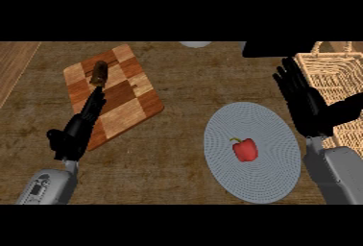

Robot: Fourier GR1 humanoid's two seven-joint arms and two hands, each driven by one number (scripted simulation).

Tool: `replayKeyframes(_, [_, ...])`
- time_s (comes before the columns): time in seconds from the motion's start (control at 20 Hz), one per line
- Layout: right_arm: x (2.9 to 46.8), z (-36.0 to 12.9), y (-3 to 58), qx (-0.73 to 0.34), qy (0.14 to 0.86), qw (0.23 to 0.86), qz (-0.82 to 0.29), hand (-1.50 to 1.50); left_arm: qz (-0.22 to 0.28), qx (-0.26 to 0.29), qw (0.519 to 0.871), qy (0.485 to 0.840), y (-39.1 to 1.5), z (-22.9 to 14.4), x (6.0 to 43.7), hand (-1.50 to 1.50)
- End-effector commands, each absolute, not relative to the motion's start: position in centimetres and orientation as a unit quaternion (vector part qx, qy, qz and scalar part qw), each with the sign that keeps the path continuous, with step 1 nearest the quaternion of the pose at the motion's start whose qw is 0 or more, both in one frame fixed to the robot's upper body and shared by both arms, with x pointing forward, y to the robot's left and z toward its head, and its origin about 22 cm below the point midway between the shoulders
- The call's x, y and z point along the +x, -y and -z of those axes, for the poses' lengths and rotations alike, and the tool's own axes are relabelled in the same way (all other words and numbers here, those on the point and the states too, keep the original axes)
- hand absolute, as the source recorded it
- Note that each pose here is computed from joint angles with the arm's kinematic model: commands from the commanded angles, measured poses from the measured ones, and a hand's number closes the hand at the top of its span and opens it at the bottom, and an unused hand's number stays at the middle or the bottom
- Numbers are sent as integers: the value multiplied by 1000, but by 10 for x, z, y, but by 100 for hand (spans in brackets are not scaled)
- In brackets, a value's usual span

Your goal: Pick the bell pepper from the placemat and place it in the basket

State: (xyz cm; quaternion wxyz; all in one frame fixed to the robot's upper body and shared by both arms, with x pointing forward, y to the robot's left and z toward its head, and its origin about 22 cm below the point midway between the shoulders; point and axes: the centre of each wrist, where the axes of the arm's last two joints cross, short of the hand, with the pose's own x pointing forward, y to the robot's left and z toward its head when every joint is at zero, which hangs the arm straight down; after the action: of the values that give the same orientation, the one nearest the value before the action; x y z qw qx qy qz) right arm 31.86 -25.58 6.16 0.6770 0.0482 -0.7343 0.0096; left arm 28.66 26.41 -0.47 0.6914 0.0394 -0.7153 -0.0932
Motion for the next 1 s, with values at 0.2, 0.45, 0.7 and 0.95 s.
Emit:
replayKeyframes(0.2, [322, -82, 289, 115, 788, 573, -195, 150, 162, 44, 636, 753, -265, -37, 299, 0])
replayKeyframes(0.45, [273, -48, 190, 264, 812, 420, -307, -150, 169, 13, 651, 740, -257, -34, 290, 0])
replayKeyframes(0.7, [219, -19, 170, 84, 845, 414, -328, -150, 167, 32, 653, 738, -263, -49, 291, 0])
replayKeyframes(0.95, [227, -51, 206, -120, 846, 389, -345, -150, 158, 41, 651, 741, -284, -51, 282, 0])
